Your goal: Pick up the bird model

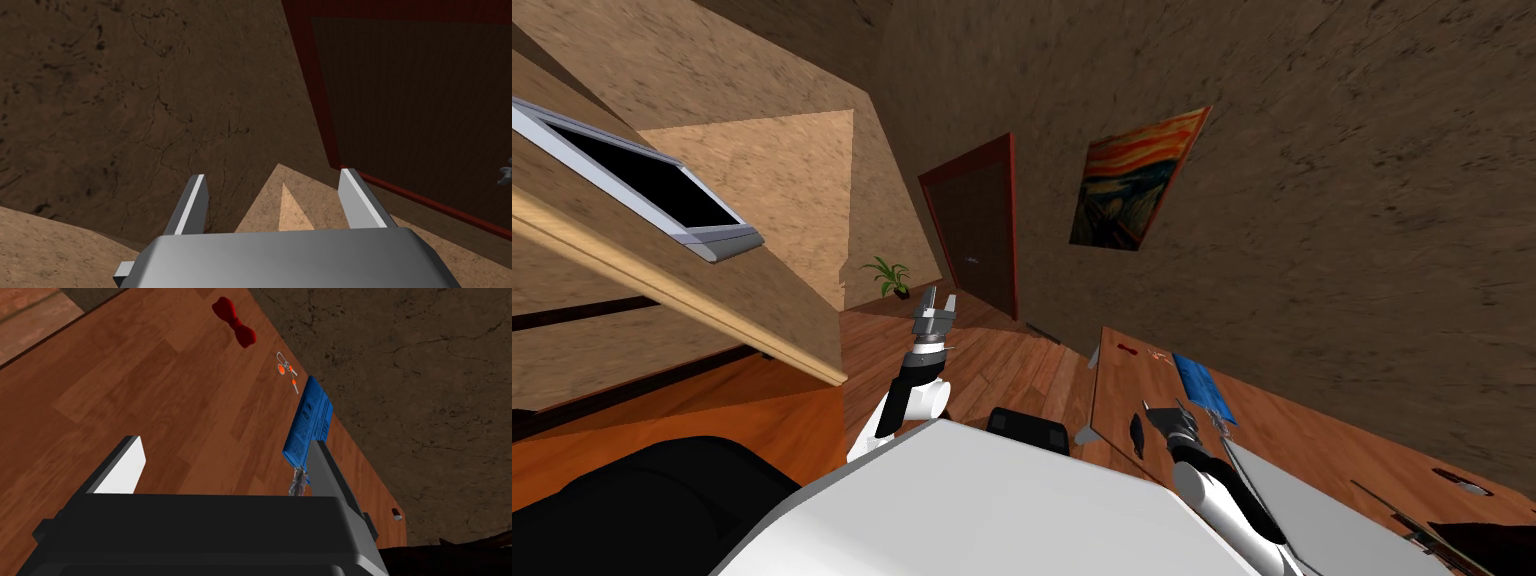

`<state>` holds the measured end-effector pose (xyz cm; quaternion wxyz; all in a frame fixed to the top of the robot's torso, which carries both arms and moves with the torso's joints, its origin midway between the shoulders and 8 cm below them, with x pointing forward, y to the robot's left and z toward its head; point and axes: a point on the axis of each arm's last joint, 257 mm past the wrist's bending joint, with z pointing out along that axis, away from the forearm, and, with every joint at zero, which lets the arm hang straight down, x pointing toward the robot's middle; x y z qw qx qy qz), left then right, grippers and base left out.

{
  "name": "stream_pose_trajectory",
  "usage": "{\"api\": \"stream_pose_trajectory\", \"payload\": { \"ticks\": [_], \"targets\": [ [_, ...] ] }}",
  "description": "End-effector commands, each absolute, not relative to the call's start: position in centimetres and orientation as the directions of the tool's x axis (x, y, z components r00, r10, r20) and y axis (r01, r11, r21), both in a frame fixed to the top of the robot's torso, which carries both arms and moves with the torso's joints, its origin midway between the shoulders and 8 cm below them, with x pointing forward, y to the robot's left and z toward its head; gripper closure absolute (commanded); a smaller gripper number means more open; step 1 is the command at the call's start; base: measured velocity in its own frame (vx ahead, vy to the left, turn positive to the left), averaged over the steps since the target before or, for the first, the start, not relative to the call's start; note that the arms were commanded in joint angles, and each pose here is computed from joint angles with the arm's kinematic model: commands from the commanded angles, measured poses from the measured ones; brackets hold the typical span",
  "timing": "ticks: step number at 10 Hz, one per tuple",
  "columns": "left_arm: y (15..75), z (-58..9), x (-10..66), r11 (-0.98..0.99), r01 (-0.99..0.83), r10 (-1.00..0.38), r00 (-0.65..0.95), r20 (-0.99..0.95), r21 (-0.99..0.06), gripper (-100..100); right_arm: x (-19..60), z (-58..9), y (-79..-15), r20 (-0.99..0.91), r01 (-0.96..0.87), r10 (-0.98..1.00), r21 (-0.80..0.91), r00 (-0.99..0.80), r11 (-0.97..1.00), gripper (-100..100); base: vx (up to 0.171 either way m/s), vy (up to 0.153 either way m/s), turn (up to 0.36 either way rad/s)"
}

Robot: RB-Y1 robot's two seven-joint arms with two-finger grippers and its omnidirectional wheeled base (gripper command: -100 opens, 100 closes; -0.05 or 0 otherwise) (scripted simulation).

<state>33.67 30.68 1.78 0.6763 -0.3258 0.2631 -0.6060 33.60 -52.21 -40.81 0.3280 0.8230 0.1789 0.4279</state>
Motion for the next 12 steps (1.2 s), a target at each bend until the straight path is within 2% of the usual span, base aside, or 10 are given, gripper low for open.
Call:
{"api": "stream_pose_trajectory", "payload": {
  "ticks": [1,4,6,8,12],
  "targets": [
    [30.7,1.8,33.7,0.053,0.648,-0.991,0.127,0.039,-0.76,0,32.4,-42.8,-52.5,0.588,0.018,0.535,0.662,0.607,-0.749,-100,0.055,0.015,0.037],
    [30.7,1.8,33.7,0.053,0.648,-0.991,0.127,0.039,-0.76,0,30.3,-45.9,-54.1,0.616,-0.02,0.397,0.557,0.681,-0.83,-100,0.06,0.015,0.053],
    [30.7,1.8,33.7,0.053,0.648,-0.991,0.127,0.039,-0.76,0,29.1,-47.1,-54.3,0.599,-0.015,0.383,0.551,0.703,-0.834,-100,0.031,0.007,0.017],
    [30.7,1.8,33.7,0.053,0.648,-0.991,0.127,0.039,-0.76,0,27.1,-49.6,-55.4,0.614,-0.085,0.235,0.445,0.754,-0.892,-100,0.05,0.005,0.085],
    [30.7,1.8,33.7,0.053,0.648,-0.991,0.127,0.039,-0.76,0,23.9,-52.7,-55.7,0.578,-0.122,0.129,0.375,0.806,-0.919,-100,0.04,-0.004,0.033]
  ]
}}
